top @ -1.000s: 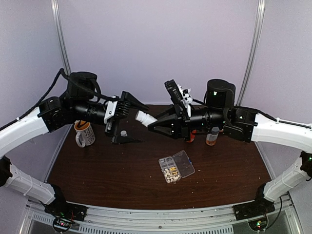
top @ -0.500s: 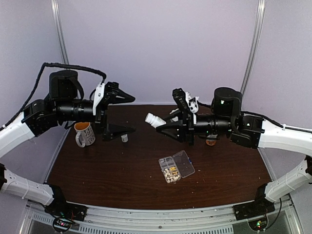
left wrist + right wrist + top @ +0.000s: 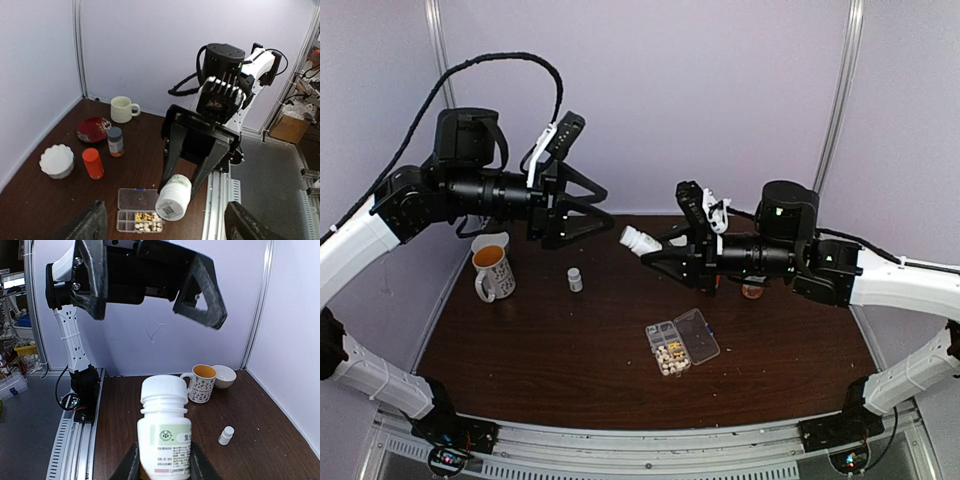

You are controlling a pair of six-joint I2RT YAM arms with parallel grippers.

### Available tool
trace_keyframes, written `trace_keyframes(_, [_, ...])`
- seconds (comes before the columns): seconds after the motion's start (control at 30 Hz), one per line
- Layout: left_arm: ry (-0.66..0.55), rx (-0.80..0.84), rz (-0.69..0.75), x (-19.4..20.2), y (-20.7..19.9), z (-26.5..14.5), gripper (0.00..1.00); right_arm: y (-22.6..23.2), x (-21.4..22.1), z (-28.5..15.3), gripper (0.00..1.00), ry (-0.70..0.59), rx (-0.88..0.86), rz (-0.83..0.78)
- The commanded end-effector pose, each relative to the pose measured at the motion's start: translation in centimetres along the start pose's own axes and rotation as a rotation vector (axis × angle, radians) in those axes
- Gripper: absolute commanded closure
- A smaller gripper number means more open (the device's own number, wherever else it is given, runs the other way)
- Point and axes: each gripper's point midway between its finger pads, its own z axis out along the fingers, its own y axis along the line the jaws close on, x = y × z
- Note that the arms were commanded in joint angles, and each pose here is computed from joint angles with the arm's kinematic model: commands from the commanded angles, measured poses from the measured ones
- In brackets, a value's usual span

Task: Sort the pills into containers
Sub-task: Screw the lid of the pill bottle onto the pill bottle.

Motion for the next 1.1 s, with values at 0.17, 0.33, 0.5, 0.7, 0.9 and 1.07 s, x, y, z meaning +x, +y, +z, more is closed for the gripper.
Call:
trace_keyframes(0.17, [0.046,0.023,-0.132,0.9,-0.5,-0.3,0.17,-0.1,-2.4,0.3,1.00,-0.037,0.050,-0.102])
trace_keyframes(0.33, [0.073,0.078,-0.157,1.5,-1.1,0.4,0.23,0.1,-3.0,0.8,1.00,-0.036,0.046,-0.122])
trace_keyframes(0.5, [0.079,0.089,-0.173,1.7,-1.2,0.5,0.25,0.4,-3.5,1.1,1.00,-0.050,0.034,-0.132])
trace_keyframes(0.7, [0.081,0.107,-0.183,1.6,-1.4,0.7,0.32,0.4,-3.5,1.6,1.00,-0.040,0.034,-0.139])
trace_keyframes(0.9, [0.085,0.119,-0.173,1.5,-1.5,0.7,0.43,-0.3,-3.3,2.0,1.00,-0.031,0.069,-0.125])
trace_keyframes(1.07, [0.087,0.117,-0.169,1.6,-1.5,0.7,0.50,-0.3,-3.1,2.1,1.00,-0.030,0.069,-0.123])
